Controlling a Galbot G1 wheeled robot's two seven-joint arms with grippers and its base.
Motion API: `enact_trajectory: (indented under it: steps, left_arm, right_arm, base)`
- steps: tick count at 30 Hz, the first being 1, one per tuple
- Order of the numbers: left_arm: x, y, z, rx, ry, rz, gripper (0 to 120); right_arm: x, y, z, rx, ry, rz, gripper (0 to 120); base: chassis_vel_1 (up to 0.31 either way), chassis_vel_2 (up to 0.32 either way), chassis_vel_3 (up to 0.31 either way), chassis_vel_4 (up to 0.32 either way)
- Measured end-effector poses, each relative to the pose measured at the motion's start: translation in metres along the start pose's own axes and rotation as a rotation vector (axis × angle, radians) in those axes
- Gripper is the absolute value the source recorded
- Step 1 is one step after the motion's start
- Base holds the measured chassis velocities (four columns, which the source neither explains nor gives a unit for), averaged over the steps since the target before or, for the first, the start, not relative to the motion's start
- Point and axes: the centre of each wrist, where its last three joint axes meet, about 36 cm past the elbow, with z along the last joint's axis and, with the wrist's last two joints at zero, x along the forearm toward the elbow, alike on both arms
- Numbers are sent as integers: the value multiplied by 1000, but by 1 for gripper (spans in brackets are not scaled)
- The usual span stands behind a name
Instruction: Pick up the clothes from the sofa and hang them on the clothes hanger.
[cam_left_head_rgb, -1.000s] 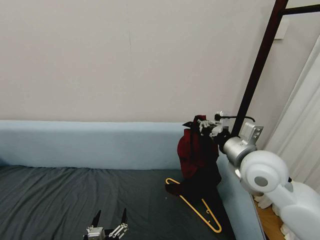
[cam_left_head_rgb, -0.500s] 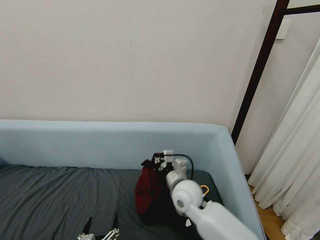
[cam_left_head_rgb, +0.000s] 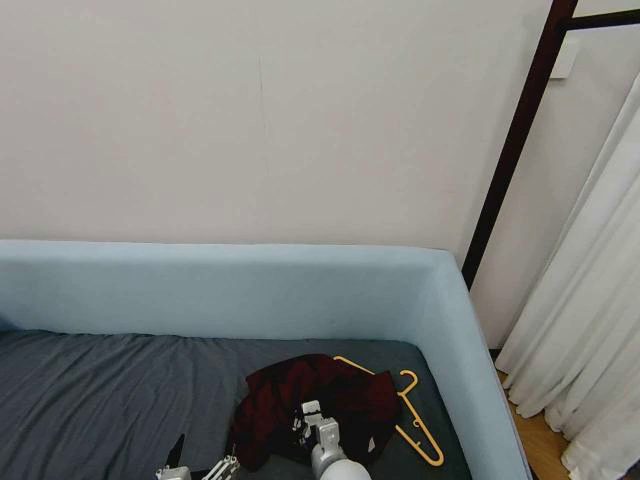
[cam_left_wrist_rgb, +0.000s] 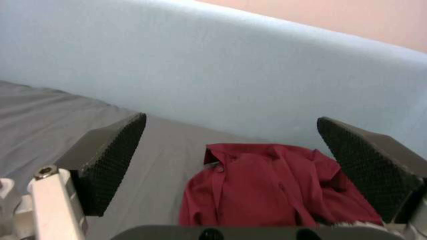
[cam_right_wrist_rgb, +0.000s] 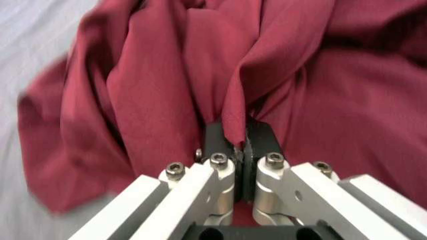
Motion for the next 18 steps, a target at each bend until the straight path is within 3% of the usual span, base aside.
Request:
enact_trajectory:
  steps: [18]
  left_arm:
    - [-9, -5, -8, 1, 5, 21, 98]
  right_arm:
    - [80, -40, -25, 43, -182, -17, 67]
  base:
    - [0, 0, 0, 0]
